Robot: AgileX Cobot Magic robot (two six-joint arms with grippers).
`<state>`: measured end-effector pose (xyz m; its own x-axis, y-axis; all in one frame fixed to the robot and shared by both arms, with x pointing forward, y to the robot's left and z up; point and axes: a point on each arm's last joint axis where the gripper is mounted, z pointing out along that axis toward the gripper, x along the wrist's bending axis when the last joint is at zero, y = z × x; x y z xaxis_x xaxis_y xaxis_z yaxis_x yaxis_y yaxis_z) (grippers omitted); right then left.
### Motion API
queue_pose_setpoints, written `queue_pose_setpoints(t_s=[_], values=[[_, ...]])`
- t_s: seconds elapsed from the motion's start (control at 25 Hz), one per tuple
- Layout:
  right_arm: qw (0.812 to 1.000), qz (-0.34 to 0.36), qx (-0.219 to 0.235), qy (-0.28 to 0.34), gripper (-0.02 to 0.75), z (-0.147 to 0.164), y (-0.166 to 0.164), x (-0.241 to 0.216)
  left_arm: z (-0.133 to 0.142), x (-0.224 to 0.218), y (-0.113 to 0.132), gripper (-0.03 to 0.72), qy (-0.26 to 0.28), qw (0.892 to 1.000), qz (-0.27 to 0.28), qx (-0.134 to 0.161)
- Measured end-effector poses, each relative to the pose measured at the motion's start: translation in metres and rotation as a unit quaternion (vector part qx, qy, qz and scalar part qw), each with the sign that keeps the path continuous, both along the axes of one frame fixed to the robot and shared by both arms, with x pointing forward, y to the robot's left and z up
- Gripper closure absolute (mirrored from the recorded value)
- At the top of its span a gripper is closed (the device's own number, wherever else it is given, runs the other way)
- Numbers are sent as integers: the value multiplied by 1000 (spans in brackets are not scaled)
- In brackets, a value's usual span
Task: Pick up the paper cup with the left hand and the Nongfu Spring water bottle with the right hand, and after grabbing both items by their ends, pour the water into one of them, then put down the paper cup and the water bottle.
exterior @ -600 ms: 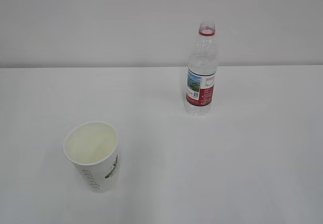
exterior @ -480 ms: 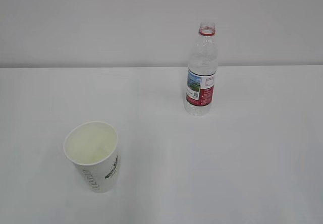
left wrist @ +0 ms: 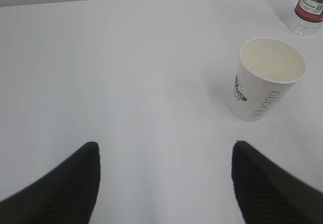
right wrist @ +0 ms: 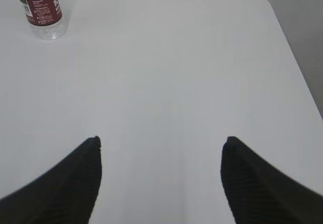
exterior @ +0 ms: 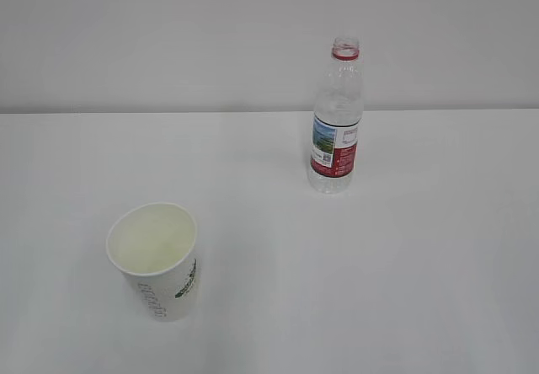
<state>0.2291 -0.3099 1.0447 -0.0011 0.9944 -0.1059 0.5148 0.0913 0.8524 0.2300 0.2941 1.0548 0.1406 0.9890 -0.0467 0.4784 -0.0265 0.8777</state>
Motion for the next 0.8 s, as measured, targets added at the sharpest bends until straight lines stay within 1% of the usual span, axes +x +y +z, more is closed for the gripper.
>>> queue_pose_setpoints(t_s=[0.8], values=[[1000, 0, 0, 0, 183, 0, 0, 0, 0, 0, 0, 101, 0, 1000, 0, 0]])
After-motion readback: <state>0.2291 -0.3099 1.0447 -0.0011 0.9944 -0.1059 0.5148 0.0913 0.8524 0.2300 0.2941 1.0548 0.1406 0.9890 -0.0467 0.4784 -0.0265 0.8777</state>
